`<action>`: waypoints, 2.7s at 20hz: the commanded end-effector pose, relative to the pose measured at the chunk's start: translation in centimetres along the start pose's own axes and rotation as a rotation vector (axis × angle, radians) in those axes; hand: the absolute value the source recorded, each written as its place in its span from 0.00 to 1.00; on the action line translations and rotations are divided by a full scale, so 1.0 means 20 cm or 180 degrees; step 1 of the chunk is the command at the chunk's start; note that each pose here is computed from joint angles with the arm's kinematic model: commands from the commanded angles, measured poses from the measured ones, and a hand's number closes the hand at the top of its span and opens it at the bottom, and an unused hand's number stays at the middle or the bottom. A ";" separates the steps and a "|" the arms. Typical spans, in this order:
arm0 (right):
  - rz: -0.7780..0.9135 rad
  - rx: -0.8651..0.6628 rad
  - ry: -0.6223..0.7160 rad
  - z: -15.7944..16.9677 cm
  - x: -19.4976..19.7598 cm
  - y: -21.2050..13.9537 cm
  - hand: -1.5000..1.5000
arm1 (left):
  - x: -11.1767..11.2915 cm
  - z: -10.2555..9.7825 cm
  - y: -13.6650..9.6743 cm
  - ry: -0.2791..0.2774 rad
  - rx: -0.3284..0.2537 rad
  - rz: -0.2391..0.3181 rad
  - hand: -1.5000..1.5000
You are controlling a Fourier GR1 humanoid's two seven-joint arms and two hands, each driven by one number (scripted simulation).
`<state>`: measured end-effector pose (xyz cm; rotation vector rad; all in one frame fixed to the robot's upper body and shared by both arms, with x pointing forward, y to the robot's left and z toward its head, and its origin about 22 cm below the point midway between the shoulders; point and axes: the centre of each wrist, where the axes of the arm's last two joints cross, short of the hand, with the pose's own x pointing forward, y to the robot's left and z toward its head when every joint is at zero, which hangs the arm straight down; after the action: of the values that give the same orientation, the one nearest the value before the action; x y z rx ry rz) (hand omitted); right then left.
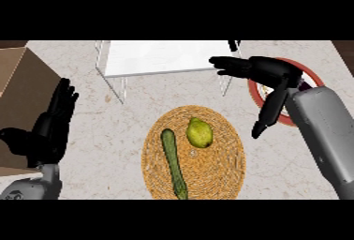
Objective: Pick the pear from the placemat and place it in the tiered shelf
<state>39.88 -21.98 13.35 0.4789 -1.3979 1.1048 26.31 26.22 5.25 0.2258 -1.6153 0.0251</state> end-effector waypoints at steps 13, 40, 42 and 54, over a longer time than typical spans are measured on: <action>0.0532 0.0087 0.0573 -0.17 -0.21 0.24 0.00 | -0.02 0.03 0.03 0.0020 0.0067 -0.0002 0.50; 0.0394 0.0116 0.0470 -0.37 -0.45 0.46 0.00 | 0.05 0.08 0.05 0.0050 0.0032 -0.0026 0.50; 0.0461 0.0250 0.0501 -0.39 -0.46 0.48 0.00 | 0.08 -0.02 0.01 -0.0003 0.0094 -0.0012 0.50; 0.1171 -0.0304 0.0595 -0.54 -0.42 0.66 1.00 | 0.01 0.04 0.00 0.0024 0.0045 0.0030 0.50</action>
<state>37.07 -11.86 -0.09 0.2125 -1.4156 1.3373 25.68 26.73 5.40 0.2392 -1.6100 0.0367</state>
